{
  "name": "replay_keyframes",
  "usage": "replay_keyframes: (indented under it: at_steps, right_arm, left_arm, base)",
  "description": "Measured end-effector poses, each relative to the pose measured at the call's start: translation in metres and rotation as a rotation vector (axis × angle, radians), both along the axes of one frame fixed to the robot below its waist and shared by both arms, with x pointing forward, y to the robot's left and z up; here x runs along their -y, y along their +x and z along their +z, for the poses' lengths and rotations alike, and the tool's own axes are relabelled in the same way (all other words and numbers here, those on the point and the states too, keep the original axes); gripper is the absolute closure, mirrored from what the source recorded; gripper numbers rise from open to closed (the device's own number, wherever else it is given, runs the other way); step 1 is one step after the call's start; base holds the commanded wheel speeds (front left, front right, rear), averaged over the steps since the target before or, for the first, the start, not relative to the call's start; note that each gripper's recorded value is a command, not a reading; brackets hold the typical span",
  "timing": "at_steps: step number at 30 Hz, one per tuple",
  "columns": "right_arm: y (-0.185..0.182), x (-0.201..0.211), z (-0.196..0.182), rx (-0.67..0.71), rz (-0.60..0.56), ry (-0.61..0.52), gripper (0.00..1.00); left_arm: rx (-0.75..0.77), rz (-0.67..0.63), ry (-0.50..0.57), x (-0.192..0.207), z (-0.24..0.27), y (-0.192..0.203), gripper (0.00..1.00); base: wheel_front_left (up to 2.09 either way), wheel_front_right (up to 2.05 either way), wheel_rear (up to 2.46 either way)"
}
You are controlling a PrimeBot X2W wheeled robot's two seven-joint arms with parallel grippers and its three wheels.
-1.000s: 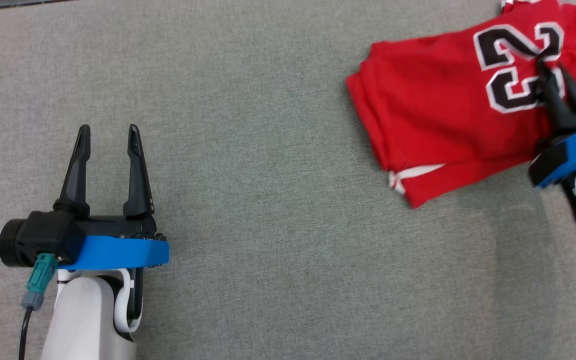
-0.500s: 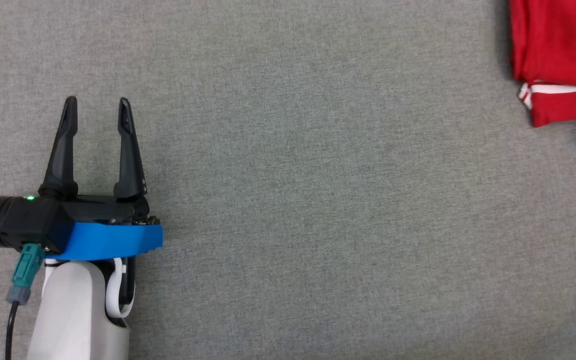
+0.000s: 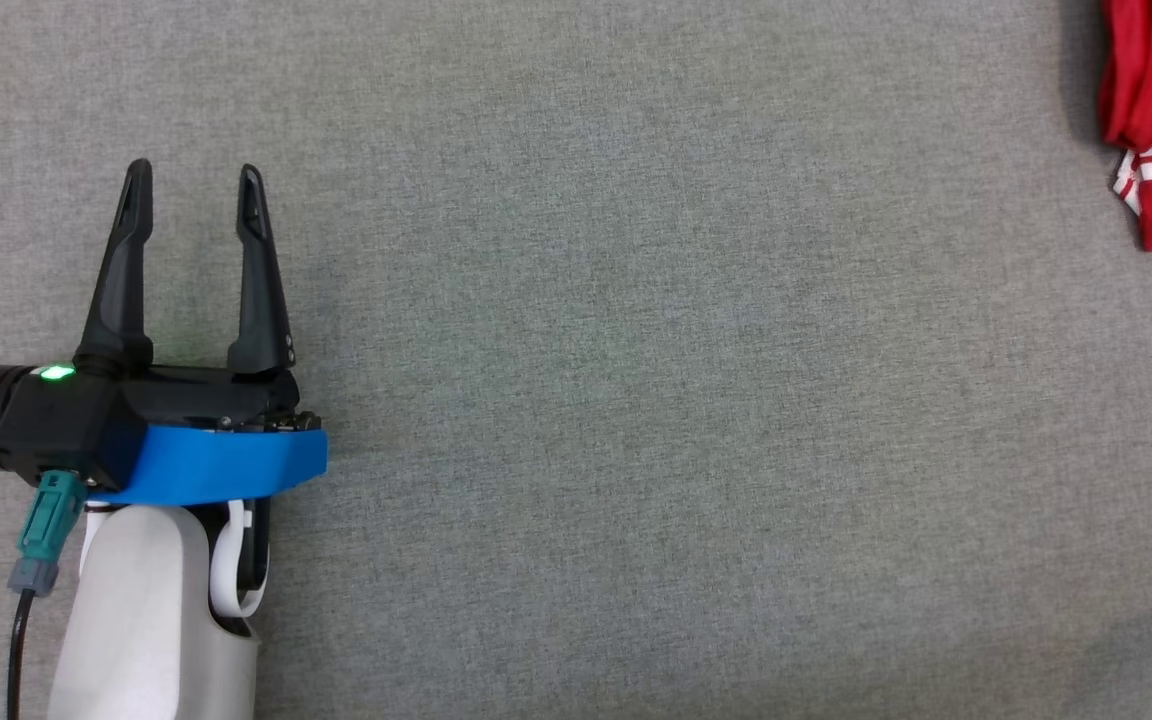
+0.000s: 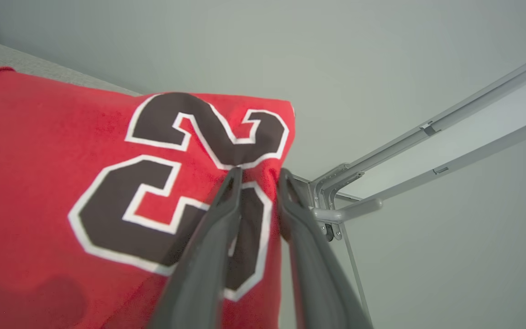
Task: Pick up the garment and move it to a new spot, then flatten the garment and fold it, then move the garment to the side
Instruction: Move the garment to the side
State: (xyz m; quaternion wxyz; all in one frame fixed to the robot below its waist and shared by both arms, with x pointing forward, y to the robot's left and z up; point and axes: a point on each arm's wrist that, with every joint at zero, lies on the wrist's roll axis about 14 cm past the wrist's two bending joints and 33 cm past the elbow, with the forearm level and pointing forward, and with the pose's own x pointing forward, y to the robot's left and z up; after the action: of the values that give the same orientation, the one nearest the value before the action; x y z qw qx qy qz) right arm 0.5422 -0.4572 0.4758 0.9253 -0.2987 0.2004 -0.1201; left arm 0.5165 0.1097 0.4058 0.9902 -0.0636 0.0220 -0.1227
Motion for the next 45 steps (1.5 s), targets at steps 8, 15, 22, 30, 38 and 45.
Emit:
replay_keyframes:
  at_steps: [8,15,22,30,38,45]
  right_arm:
    - [-0.002,0.0,0.0,0.034,-0.029,0.03,0.0]
    - [0.01,-0.026,0.031,0.165,0.053,0.055,0.0]
    - [0.027,-0.098,0.068,0.339,0.202,0.174,0.0]
    - [0.017,-0.199,0.095,0.459,0.406,0.338,0.0]
    - [-0.018,-0.267,0.099,0.5,0.529,0.477,0.0]
    - [-0.058,-0.29,0.082,0.499,0.533,0.579,0.0]
  left_arm:
    - [0.013,0.013,0.001,-0.003,0.008,0.0,0.0]
    - [0.043,0.034,-0.001,-0.011,0.029,-0.007,0.0]
    - [0.073,0.097,0.001,-0.032,0.057,-0.031,0.0]
    - [0.08,0.171,-0.001,-0.056,0.076,-0.065,0.0]
    - [0.088,0.22,-0.007,-0.072,0.087,-0.091,0.0]
    - [0.083,0.235,-0.007,-0.076,0.088,-0.106,0.0]
  base:
    - [0.0,0.0,0.0]
    - [0.0,0.0,0.0]
    - [0.0,0.0,0.0]
    - [0.0,0.0,0.0]
    - [0.0,0.0,0.0]
    - [0.0,0.0,0.0]
